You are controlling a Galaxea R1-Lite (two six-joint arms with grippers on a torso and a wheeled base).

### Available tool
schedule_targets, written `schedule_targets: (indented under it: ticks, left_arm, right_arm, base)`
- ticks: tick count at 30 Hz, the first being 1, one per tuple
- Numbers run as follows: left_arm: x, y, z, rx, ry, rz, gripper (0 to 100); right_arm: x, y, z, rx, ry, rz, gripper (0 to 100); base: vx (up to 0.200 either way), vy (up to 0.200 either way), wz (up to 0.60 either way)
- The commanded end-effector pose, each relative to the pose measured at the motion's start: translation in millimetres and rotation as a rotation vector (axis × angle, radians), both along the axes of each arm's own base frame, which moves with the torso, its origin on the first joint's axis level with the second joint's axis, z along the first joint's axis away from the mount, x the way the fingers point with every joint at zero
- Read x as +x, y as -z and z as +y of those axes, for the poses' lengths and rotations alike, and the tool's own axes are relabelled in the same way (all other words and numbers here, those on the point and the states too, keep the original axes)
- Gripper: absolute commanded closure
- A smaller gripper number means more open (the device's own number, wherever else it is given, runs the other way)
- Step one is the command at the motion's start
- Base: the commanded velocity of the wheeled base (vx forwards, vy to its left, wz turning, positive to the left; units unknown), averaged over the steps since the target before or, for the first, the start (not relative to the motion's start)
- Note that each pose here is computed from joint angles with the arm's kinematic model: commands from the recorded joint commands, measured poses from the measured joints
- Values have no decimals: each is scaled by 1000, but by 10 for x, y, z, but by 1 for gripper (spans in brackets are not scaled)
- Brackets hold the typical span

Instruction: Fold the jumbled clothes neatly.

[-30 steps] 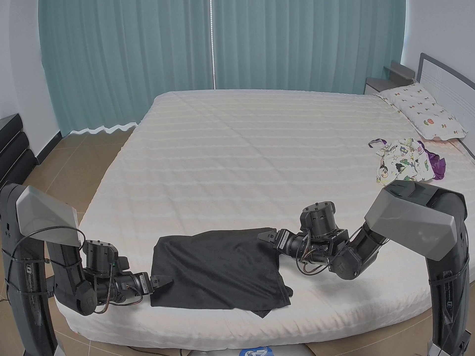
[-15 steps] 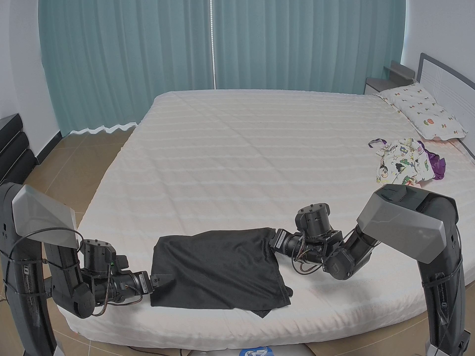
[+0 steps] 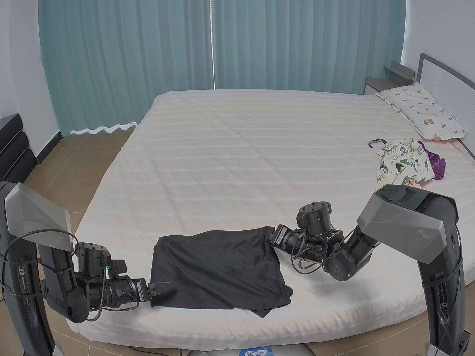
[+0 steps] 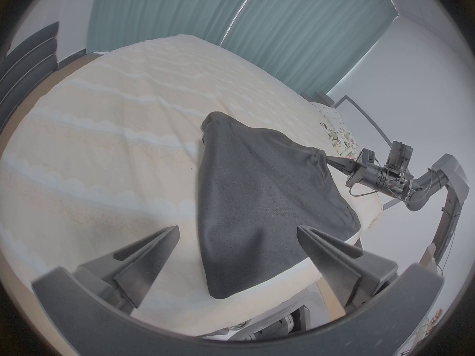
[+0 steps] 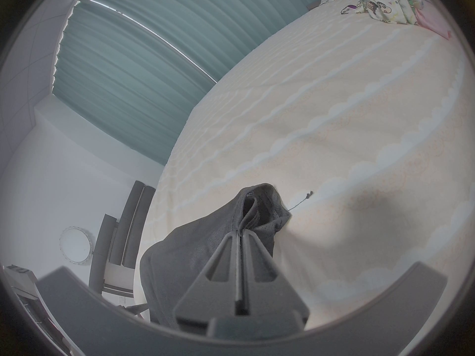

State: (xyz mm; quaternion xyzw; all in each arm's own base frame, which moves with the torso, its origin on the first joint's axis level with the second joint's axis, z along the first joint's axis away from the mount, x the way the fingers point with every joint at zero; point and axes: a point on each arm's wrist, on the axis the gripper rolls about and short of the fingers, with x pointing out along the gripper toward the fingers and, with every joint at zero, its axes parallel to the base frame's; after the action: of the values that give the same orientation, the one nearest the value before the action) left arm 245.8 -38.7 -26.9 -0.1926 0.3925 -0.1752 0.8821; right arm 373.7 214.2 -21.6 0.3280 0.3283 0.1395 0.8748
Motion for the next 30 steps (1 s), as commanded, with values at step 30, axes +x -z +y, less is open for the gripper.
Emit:
schedule_targets:
  ticks: [30]
  left_arm:
    - [-2, 136, -76, 5, 33, 44, 0]
  right_arm:
    - [273, 1, -154, 18, 118, -47, 100]
  base:
    - [0, 0, 0]
